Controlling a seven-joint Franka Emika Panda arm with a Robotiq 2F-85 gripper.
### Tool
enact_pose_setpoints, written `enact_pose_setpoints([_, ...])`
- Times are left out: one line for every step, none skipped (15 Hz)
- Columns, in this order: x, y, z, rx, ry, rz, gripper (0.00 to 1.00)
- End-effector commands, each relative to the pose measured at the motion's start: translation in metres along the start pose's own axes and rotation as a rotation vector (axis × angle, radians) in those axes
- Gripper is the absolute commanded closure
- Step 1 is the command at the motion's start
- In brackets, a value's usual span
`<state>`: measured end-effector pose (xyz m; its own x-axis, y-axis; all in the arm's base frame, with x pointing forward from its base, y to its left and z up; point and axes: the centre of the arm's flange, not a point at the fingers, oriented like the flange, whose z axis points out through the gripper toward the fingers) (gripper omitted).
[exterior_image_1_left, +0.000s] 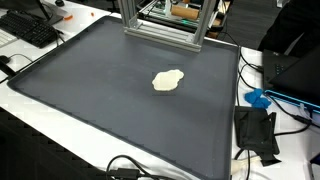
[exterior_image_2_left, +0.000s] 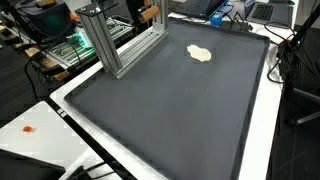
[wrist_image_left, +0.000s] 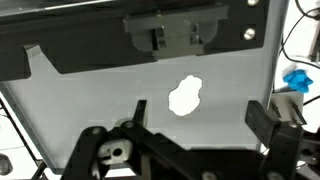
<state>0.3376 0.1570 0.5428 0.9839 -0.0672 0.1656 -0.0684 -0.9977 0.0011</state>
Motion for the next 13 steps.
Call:
enact_pose_setpoints([0.043, -0.036, 0.018, -0.039, 0.009, 0.074, 0.00])
enact_pose_setpoints([0.051, -0.043, 0.025, -0.042, 0.013, 0.085, 0.00])
enact_pose_setpoints([0.061, -0.050, 0.034, -0.048, 0.015, 0.099, 0.00])
enact_pose_setpoints([0.069, -0.055, 0.043, -0.058, 0.016, 0.110, 0.00])
enact_pose_setpoints([0.077, -0.060, 0.052, -0.065, 0.011, 0.119, 0.00])
enact_pose_setpoints([0.085, -0.064, 0.061, -0.073, 0.008, 0.132, 0.00])
enact_pose_setpoints([0.093, -0.066, 0.070, -0.084, 0.008, 0.148, 0.00])
enact_pose_setpoints([0.096, -0.068, 0.077, -0.095, 0.010, 0.133, 0.00])
enact_pose_setpoints([0.077, -0.055, 0.065, -0.073, 0.012, 0.122, 0.00])
enact_pose_setpoints([0.083, -0.058, 0.073, -0.080, 0.006, 0.124, 0.00])
enact_pose_setpoints([0.088, -0.059, 0.078, -0.082, -0.001, 0.123, 0.00])
enact_pose_setpoints([0.091, -0.061, 0.080, -0.081, -0.006, 0.123, 0.00])
enact_pose_setpoints([0.092, -0.061, 0.081, -0.080, -0.006, 0.123, 0.00])
